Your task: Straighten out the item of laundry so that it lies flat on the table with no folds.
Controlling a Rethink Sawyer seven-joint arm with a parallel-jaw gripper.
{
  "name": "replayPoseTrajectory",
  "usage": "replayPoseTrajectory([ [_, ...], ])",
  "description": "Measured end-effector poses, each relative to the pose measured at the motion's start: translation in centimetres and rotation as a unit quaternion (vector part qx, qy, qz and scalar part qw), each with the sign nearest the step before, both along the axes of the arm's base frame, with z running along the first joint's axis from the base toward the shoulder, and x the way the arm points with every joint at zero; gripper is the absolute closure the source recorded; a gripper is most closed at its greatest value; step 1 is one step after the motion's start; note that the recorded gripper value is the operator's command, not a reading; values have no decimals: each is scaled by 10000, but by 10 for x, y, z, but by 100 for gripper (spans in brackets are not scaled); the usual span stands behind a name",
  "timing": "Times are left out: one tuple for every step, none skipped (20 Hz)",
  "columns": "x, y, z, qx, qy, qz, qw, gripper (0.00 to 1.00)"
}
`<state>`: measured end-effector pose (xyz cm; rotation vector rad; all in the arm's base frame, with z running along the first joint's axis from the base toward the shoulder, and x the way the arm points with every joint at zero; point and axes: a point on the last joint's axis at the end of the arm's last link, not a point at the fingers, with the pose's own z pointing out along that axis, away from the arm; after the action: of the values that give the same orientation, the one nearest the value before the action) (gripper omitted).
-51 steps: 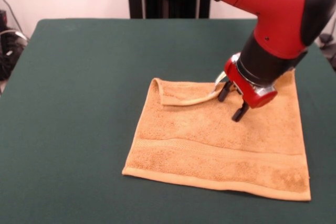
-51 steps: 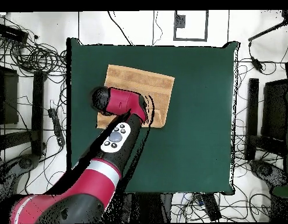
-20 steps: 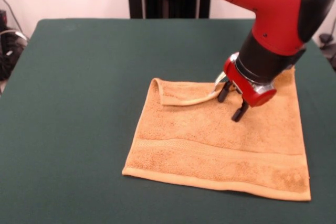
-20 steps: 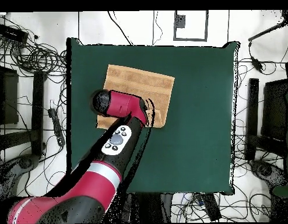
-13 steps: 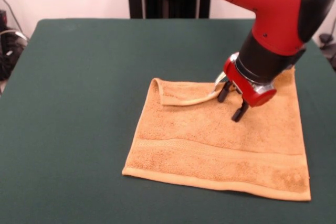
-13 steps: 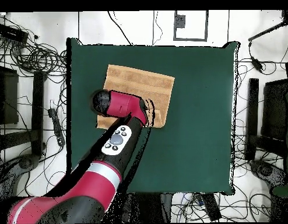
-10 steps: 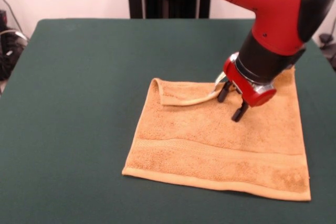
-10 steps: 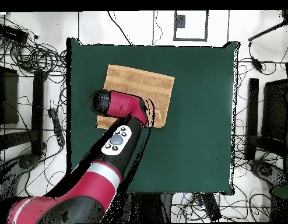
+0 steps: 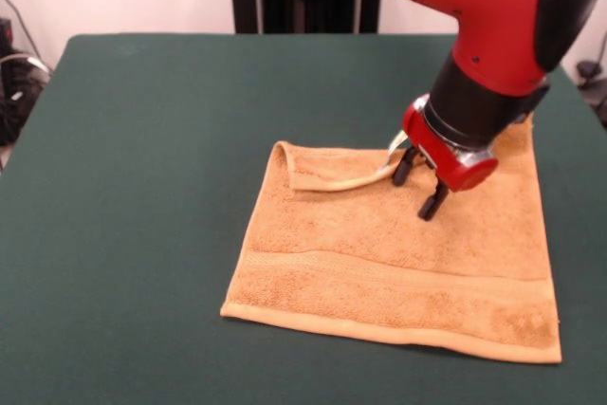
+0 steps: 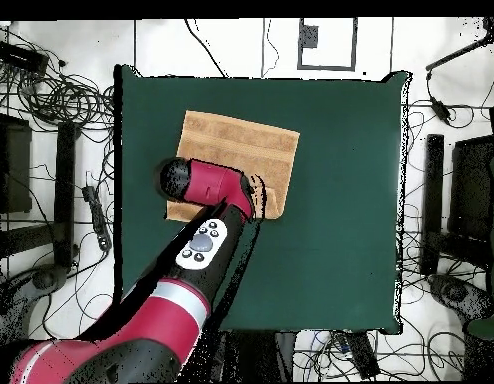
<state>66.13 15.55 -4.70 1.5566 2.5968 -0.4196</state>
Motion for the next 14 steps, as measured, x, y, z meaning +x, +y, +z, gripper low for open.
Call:
replayPoseTrajectory([
  [0, 0, 0, 1, -9, -1, 10000, 0],
  [-1, 0, 0, 4, -21, -2, 10000, 0],
  [-1, 0, 0, 7, -45, -6, 10000, 0],
  [-1, 0, 0, 8, -54, -6, 10000, 0],
  [-2, 0, 0, 9, -64, -7, 10000, 0],
  [-2, -1, 0, 11, -83, -7, 10000, 0],
  [-2, -1, 0, 12, -91, -7, 10000, 0],
  [-3, -1, 0, 14, -100, -8, 9999, 0],
  [-3, 0, 0, 17, -106, -8, 9999, 0],
  [-3, 0, 0, 19, -114, -9, 9999, 0],
  [-3, -1, 0, 20, -126, -10, 9999, 0],
  [-3, -1, 0, 22, -133, -12, 9999, 0],
  [-4, -1, 0, 28, -150, -16, 9999, 0],
  [-4, -1, 0, 30, -155, -18, 9999, 0],
])
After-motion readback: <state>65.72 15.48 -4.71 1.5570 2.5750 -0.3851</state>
